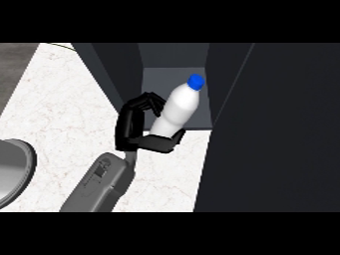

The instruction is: Pick up the bottled water, place it into the cabinet and close the cabinet

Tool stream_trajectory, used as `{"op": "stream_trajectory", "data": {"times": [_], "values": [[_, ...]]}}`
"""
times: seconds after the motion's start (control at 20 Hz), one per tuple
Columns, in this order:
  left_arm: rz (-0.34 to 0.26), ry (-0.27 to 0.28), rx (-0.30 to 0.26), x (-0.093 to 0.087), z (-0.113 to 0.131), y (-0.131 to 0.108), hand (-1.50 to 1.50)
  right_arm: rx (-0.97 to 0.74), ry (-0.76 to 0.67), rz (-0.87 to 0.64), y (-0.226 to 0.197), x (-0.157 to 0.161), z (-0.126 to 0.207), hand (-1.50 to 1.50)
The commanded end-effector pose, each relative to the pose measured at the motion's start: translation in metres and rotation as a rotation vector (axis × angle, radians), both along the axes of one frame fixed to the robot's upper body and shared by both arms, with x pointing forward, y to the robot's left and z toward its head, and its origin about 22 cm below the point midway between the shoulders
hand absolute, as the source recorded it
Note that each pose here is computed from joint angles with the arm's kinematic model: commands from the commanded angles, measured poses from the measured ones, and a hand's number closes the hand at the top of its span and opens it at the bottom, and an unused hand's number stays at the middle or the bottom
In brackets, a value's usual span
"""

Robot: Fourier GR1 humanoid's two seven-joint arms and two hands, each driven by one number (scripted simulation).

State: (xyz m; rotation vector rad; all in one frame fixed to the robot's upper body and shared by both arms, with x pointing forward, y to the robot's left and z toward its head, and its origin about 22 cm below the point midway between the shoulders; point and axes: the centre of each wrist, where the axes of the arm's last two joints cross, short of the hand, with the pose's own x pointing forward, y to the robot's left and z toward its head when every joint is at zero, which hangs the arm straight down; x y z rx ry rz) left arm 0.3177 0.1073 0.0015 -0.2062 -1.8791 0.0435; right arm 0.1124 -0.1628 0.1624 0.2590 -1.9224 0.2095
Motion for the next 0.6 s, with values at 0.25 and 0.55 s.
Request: {"op": "stream_trajectory", "data": {"times": [0.25, 0.55], "values": [[0.043, 0.038, 0.072, 0.024, 0.021, -0.03, 1.5, -0.011, -0.06, -0.031, -0.015, -0.023, 0.025, -1.5], [0.074, 0.125, 0.053, 0.052, 0.038, -0.034, 1.5, -0.019, -0.037, -0.033, -0.02, -0.019, 0.016, -1.5]]}}
